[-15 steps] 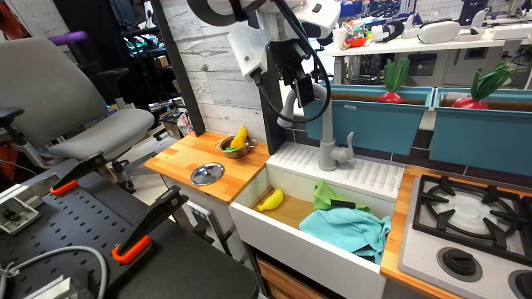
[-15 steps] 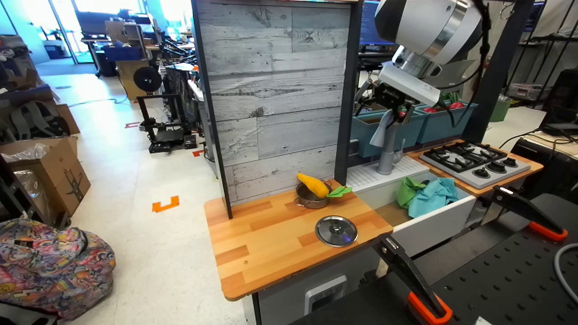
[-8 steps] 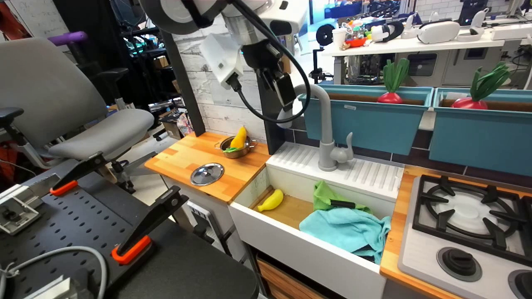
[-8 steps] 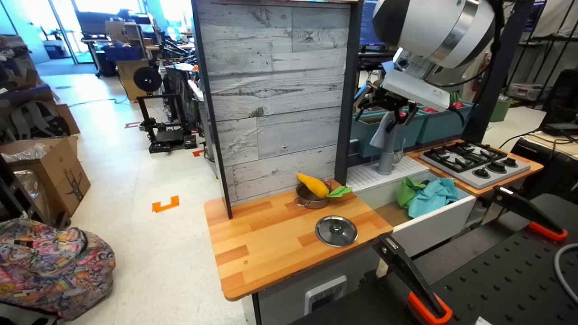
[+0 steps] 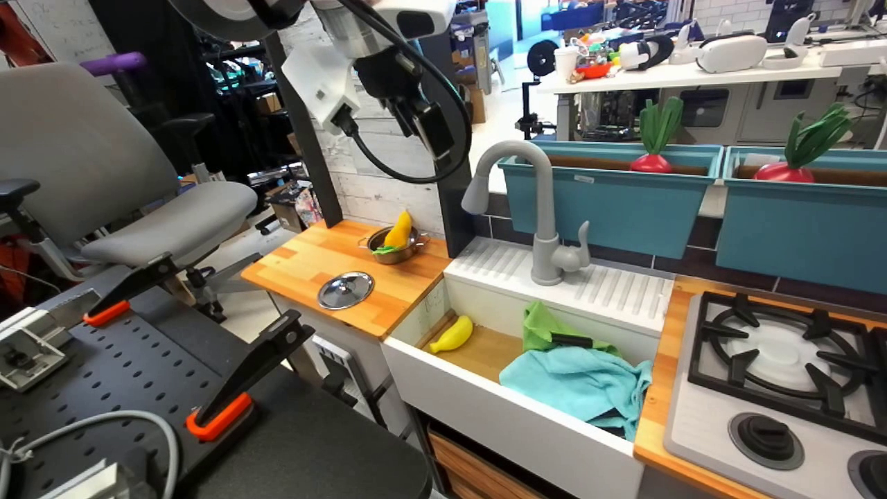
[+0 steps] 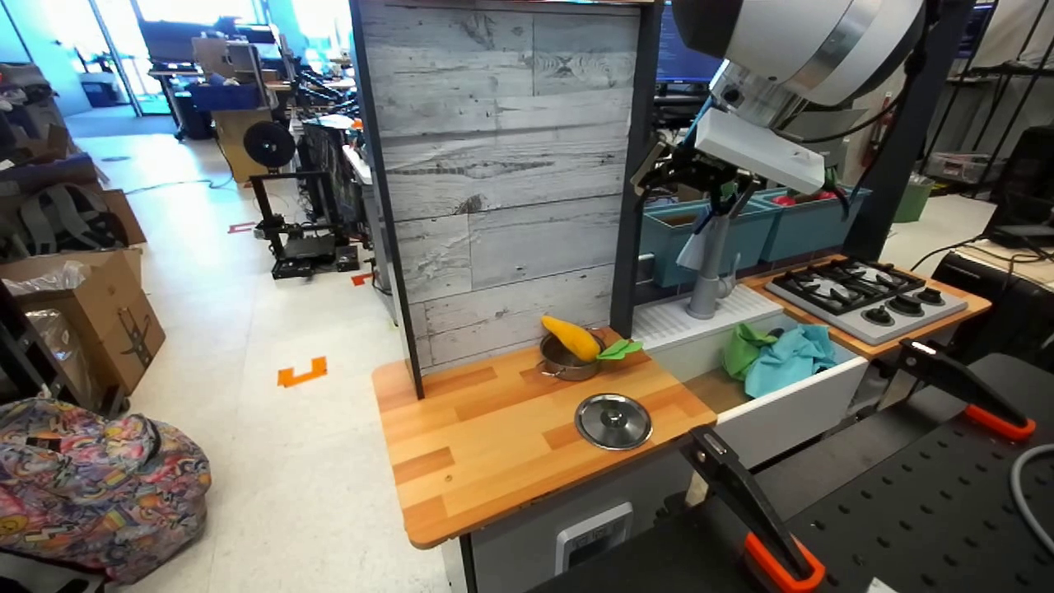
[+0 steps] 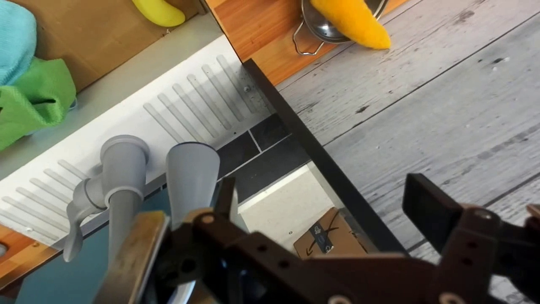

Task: Move the nozzle to the left.

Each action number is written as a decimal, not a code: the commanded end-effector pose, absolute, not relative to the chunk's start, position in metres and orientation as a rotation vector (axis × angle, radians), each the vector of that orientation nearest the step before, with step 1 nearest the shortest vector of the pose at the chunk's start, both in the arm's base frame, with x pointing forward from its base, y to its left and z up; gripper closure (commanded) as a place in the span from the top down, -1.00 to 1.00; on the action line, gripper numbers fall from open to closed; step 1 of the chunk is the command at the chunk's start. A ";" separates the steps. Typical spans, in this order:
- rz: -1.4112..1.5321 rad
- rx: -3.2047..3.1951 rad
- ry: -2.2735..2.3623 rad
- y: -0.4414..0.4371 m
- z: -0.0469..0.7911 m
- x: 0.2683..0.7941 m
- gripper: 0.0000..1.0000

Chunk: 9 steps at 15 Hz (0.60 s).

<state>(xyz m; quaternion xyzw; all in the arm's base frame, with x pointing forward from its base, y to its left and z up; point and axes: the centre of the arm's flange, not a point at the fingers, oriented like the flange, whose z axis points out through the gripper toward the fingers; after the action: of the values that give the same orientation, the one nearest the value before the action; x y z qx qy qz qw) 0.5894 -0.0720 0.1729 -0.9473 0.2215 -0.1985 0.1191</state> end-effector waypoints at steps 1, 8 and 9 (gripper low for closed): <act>-0.578 -2.771 0.652 -0.074 0.171 0.589 1.00; -0.576 -2.772 0.655 -0.075 0.170 0.589 1.00; -0.576 -2.772 0.655 -0.075 0.170 0.589 1.00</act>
<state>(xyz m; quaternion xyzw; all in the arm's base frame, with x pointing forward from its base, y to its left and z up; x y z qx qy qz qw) 0.5886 -0.0750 0.1704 -0.9472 0.2240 -0.1970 0.1176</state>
